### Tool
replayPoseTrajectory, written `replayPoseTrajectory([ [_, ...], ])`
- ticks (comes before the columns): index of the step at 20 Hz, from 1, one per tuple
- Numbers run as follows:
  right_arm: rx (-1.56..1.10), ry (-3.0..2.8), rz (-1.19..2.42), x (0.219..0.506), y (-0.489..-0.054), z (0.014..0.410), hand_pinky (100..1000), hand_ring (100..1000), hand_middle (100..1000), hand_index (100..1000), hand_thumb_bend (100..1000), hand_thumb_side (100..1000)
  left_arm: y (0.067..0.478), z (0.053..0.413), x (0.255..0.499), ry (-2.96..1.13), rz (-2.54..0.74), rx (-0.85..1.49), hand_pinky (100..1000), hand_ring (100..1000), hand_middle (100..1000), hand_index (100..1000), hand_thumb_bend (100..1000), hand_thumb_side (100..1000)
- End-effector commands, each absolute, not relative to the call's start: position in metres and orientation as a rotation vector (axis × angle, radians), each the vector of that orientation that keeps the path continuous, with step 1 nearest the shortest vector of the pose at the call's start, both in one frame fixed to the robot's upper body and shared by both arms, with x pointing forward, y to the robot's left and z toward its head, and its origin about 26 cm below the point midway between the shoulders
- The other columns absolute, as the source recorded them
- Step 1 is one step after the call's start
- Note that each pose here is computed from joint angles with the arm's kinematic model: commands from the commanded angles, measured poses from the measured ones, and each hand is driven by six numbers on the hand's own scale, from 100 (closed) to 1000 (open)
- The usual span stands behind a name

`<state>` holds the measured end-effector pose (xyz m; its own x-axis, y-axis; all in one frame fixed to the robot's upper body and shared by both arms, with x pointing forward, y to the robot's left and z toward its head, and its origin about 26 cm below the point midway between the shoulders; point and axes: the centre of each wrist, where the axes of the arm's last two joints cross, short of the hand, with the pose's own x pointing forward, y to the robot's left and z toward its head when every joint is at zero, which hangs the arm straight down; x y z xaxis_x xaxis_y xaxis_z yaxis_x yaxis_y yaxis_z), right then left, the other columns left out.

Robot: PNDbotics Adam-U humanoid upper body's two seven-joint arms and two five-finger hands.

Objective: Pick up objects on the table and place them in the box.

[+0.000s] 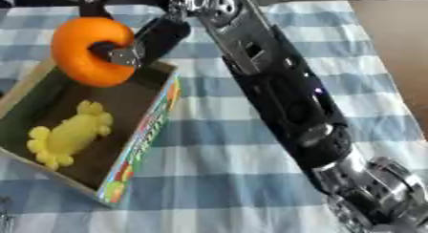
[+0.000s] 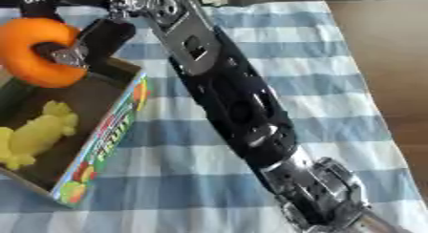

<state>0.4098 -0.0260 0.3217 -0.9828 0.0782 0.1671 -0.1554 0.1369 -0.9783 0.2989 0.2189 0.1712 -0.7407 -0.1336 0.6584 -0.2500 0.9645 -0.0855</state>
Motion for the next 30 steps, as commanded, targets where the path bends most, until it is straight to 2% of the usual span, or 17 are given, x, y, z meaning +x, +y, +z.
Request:
replayPoseTrajectory([
  [1, 0.077, -2.189, 2.153, 0.405, -0.01, 0.319, 781, 718, 336, 556, 100, 144, 0.218, 0.179, 0.298, -2.452, 0.209, 0.259, 507, 670, 618, 748, 100, 726],
  [7, 0.072, -2.042, 2.218, 0.415, 0.006, 0.283, 791, 737, 371, 585, 100, 127, 0.217, 0.181, 0.298, -2.461, 0.203, 0.252, 508, 671, 619, 748, 100, 728],
  [12, 0.041, -1.917, 2.3, 0.427, 0.007, 0.26, 814, 782, 475, 691, 100, 100, 0.217, 0.181, 0.298, -2.461, 0.203, 0.252, 507, 672, 619, 748, 100, 729],
  [16, 0.039, -1.892, 2.327, 0.432, 0.006, 0.254, 864, 846, 606, 809, 100, 100, 0.217, 0.181, 0.298, -2.462, 0.202, 0.252, 508, 673, 619, 748, 100, 729],
  [19, 0.046, -1.896, 2.348, 0.433, 0.006, 0.252, 897, 899, 748, 903, 100, 252, 0.217, 0.181, 0.298, -2.461, 0.201, 0.252, 508, 674, 619, 748, 100, 728],
  [21, 0.037, -1.905, 2.358, 0.433, 0.006, 0.253, 914, 929, 802, 933, 100, 389, 0.217, 0.181, 0.298, -2.46, 0.201, 0.253, 508, 674, 619, 748, 100, 727],
  [23, 0.025, -1.915, 2.364, 0.432, 0.005, 0.255, 922, 944, 828, 948, 222, 481, 0.217, 0.18, 0.298, -2.458, 0.202, 0.253, 508, 675, 619, 748, 100, 727],
  [24, 0.019, -1.921, 2.364, 0.432, 0.005, 0.257, 930, 958, 845, 964, 331, 548, 0.217, 0.18, 0.298, -2.457, 0.202, 0.252, 508, 675, 619, 748, 100, 725],
  [26, 0.004, -1.933, 2.369, 0.431, 0.005, 0.261, 938, 971, 861, 980, 444, 589, 0.217, 0.18, 0.298, -2.456, 0.201, 0.251, 508, 675, 620, 748, 100, 727],
  [27, -0.002, -1.938, 2.37, 0.431, 0.004, 0.263, 940, 974, 863, 982, 468, 597, 0.217, 0.18, 0.298, -2.455, 0.2, 0.251, 508, 675, 620, 748, 100, 727],
  [30, -0.013, -1.955, 2.354, 0.431, 0.001, 0.268, 943, 974, 856, 981, 475, 607, 0.217, 0.18, 0.298, -2.453, 0.199, 0.251, 508, 676, 620, 748, 100, 727],
])
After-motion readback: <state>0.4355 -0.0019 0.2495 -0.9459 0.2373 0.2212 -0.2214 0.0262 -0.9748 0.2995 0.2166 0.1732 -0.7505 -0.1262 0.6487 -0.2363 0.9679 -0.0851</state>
